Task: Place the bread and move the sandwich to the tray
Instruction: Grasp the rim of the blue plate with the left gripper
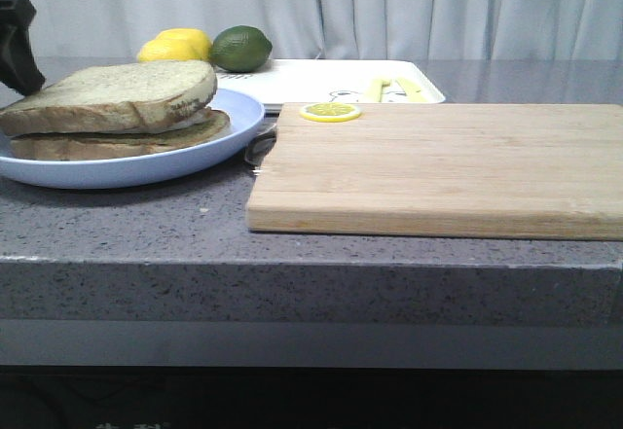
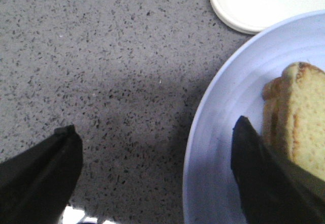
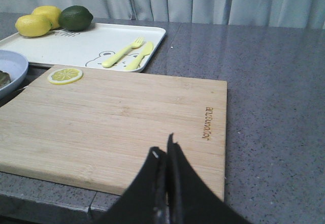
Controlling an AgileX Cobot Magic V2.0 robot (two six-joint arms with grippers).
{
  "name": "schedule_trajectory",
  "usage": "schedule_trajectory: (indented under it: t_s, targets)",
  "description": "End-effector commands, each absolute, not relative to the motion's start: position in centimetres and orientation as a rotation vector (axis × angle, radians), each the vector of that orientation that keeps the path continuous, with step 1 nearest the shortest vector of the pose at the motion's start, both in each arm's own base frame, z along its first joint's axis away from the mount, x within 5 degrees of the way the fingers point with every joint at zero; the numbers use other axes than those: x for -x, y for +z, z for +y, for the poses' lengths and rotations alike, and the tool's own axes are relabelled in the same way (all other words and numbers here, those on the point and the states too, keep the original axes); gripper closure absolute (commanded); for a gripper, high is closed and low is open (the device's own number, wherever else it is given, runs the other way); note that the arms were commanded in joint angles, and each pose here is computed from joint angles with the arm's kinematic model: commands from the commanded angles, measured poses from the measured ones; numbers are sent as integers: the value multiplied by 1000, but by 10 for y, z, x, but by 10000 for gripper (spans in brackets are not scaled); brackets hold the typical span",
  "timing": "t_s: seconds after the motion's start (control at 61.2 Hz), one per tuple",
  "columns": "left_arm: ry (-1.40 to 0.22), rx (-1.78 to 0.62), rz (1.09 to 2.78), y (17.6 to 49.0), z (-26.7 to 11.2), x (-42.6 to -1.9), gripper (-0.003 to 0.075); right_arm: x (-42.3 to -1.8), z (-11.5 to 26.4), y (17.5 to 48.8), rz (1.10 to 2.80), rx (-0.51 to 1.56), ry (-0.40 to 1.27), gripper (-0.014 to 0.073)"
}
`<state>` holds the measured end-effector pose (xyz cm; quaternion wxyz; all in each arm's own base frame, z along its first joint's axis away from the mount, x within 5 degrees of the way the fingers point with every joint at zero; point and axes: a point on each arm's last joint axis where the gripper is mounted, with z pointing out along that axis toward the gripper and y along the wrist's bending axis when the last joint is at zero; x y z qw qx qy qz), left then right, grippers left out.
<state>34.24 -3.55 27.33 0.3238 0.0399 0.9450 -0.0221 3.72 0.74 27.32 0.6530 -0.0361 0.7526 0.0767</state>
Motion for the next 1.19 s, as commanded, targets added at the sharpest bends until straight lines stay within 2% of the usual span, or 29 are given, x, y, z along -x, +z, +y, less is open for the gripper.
schedule_trajectory:
  t_s: [0.0,0.212,0.294,0.441,0.588,0.686,0.915,1.177]
  targets:
    - [-76,-111,2388,291,-40,-348,153,-37,7,288,1609,77,164,671]
    - [-89,-100,2435,275,-42,-355,154,-37,7,288,1609,77,164,671]
    - [-111,-82,2440,274,-43,-355,176,-37,7,288,1609,77,164,671]
    - [-119,-76,2445,274,-43,-355,349,-37,7,288,1609,77,164,671]
    - [-118,-77,2459,273,-43,-354,610,-37,7,288,1609,77,164,671]
    - [-121,-76,2468,272,-43,-353,739,-37,7,288,1609,77,164,671]
    - [-240,37,2469,282,-41,-355,739,-37,7,288,1609,77,164,671]
    - [-502,137,2415,324,-19,-362,739,-37,7,288,1609,77,164,671]
